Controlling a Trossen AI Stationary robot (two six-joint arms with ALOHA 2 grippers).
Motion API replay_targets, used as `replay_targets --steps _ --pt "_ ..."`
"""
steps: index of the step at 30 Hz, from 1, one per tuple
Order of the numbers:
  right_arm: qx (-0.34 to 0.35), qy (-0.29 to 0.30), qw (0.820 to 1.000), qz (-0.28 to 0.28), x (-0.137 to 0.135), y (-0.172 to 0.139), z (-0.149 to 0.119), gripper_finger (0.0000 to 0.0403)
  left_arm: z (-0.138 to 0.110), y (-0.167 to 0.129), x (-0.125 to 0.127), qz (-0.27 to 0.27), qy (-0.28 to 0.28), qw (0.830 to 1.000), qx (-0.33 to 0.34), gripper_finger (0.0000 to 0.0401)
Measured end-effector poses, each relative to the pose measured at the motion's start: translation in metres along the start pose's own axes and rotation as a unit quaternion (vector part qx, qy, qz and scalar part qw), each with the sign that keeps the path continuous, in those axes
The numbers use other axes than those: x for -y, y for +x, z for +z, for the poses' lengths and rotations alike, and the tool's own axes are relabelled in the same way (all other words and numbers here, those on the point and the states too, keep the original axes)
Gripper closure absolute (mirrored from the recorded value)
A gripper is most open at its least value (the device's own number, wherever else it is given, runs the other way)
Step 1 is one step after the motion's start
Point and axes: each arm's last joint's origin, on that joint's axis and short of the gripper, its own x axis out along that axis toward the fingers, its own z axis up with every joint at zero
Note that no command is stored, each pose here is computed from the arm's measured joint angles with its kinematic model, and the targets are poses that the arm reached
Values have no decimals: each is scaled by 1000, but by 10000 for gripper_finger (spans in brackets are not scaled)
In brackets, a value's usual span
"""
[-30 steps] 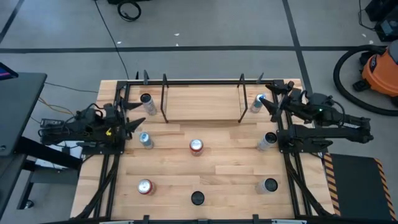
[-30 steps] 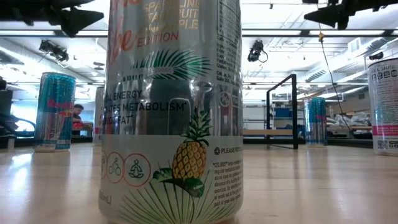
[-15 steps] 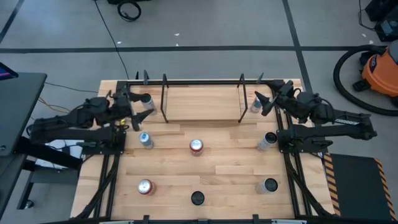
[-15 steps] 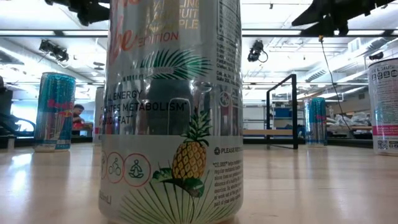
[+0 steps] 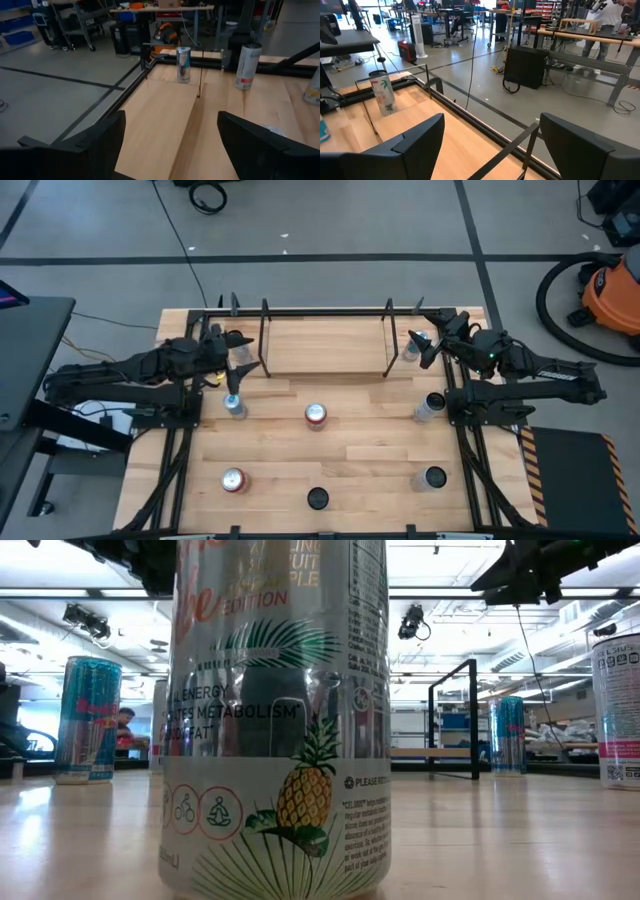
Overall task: Place canned beverage on shelf
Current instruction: Put the right blue soda can on the shelf
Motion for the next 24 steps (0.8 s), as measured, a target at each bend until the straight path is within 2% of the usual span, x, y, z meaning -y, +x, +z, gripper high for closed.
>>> replay_targets --steps 4,8,12,19,24 --pt "-16 5 1000 -3 0 0 -4 66 -1 3 1 0 2 1000 -6 83" --pt "-65 26 996 -55 2 3 -16 66 -1 3 1 0 2 1000 -7 83" --pt "-103 69 989 -86 4 9 -25 66 -1 3 1 0 1 1000 -6 83" --pt "-169 63 971 -158 9 24 -40 66 -1 3 1 0 2 1000 -6 83" --pt "-187 107 957 -192 13 37 -44 66 -1 3 1 0 1 1000 -6 83"
